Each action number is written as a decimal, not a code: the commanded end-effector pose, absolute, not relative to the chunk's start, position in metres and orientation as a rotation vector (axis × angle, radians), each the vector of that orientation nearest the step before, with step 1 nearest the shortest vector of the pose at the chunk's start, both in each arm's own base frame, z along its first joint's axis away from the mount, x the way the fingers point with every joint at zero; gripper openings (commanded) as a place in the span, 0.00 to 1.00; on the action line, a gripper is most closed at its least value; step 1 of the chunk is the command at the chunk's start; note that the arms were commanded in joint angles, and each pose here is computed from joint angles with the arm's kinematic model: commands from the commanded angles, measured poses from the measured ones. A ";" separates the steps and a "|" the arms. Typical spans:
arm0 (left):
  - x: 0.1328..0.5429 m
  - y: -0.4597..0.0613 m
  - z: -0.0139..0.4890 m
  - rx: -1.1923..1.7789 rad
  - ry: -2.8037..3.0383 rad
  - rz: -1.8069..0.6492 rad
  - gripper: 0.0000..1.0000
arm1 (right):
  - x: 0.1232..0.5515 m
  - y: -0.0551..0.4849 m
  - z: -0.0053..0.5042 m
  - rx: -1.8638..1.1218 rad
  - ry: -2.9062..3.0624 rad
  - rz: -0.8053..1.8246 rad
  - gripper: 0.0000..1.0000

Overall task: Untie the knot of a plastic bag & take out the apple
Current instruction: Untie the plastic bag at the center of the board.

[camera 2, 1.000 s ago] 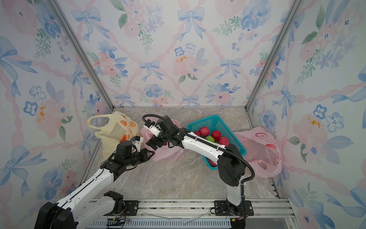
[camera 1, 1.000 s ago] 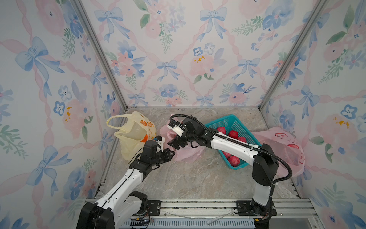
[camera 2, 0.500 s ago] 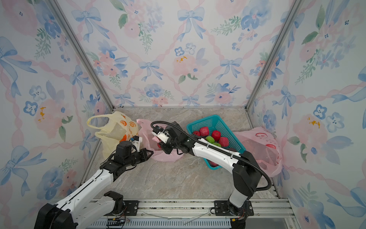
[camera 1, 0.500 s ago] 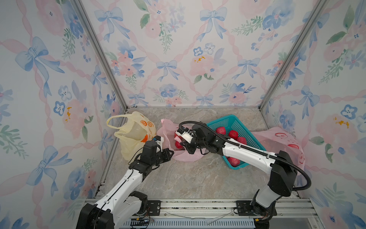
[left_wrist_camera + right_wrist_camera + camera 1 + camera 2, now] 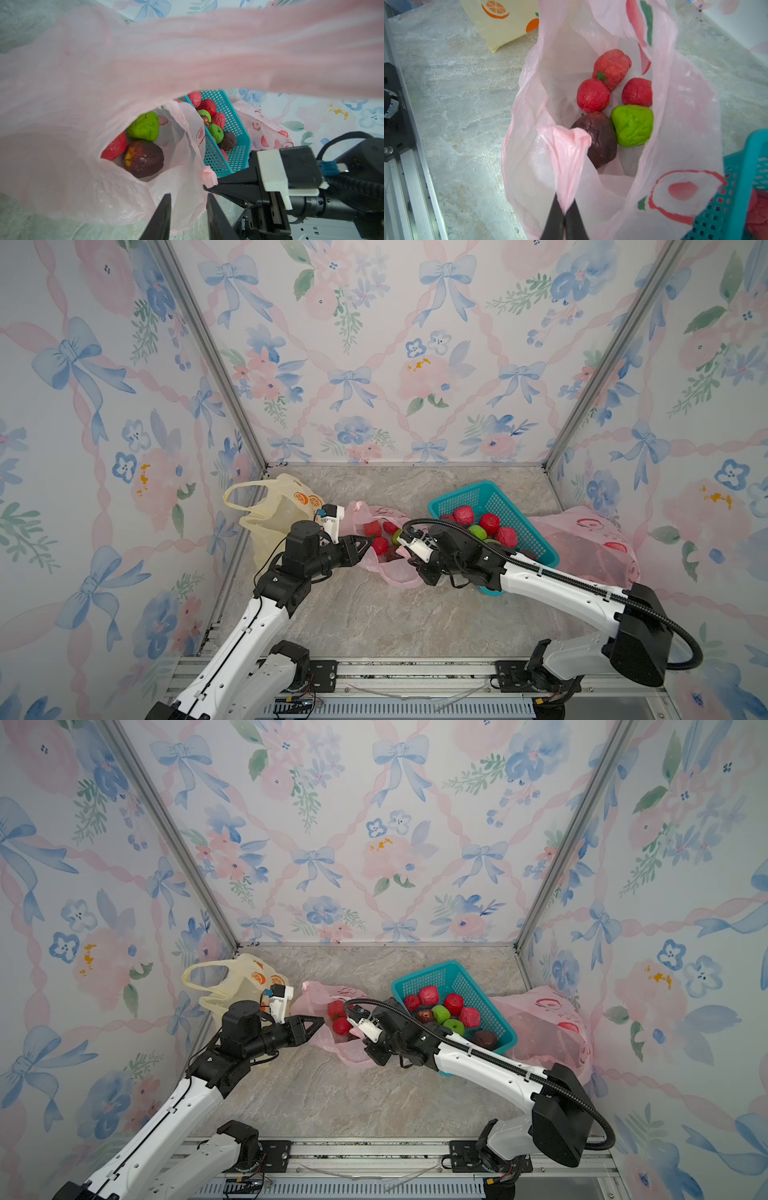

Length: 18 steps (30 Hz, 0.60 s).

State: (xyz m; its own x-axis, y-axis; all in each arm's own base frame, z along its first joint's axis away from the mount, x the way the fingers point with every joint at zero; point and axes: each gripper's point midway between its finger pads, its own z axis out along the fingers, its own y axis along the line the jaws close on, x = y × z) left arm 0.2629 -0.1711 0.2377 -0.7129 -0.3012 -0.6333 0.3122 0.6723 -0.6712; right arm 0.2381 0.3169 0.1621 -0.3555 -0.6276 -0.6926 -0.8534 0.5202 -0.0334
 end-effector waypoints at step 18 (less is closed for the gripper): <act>0.282 -0.269 0.193 0.392 2.432 -0.975 0.00 | 0.276 0.270 0.176 -0.948 2.122 0.228 0.00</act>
